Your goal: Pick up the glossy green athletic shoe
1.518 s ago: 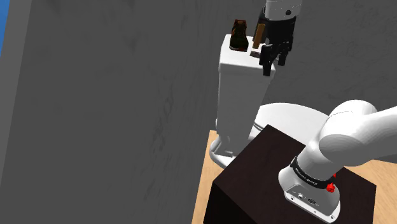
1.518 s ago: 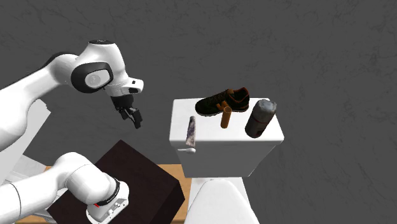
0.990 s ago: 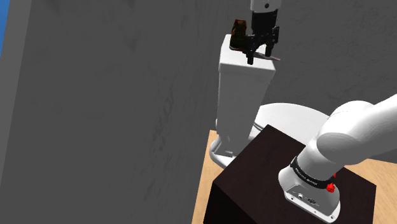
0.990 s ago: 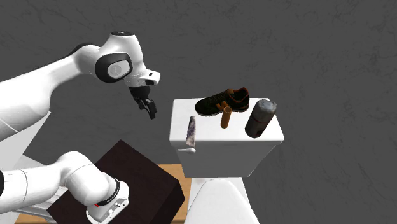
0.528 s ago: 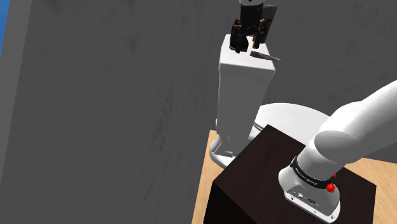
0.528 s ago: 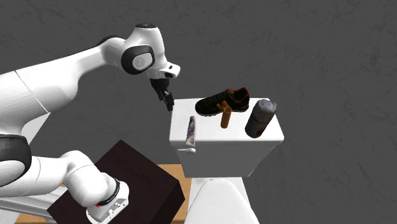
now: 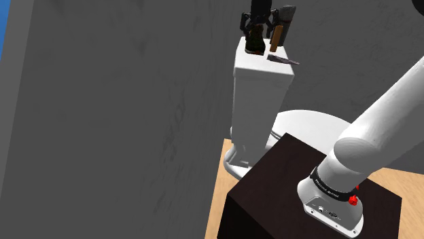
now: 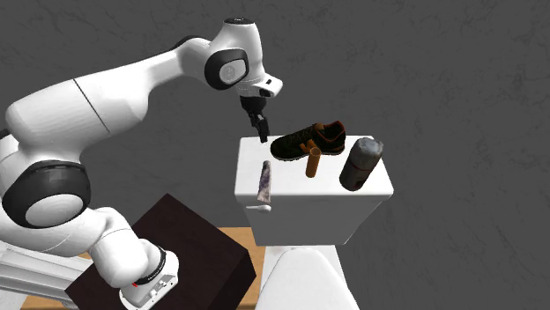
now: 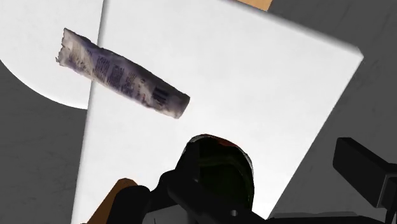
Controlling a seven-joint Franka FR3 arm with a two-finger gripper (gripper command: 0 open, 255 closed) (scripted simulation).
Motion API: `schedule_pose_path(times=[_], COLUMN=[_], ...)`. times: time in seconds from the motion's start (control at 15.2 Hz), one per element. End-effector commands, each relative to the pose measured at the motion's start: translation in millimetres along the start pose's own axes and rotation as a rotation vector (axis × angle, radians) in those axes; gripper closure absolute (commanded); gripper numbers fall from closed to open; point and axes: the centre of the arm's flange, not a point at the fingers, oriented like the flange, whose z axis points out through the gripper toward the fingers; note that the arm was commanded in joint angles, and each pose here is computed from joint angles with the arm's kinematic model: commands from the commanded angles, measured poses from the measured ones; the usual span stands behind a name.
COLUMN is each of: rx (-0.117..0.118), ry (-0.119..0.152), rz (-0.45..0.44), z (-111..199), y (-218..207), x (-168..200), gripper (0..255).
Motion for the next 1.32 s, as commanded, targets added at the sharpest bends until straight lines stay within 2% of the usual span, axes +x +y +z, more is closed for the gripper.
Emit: schedule_pose_path(times=[0.0, 0.79, 1.25], rx=[0.004, 0.029, 0.029], ry=[0.014, 0.091, 0.091], rz=[0.052, 0.357, 0.357], z=[-5, -38, -1], y=[5, 67, 62], x=[23, 152, 151], gripper=[0, 0, 0])
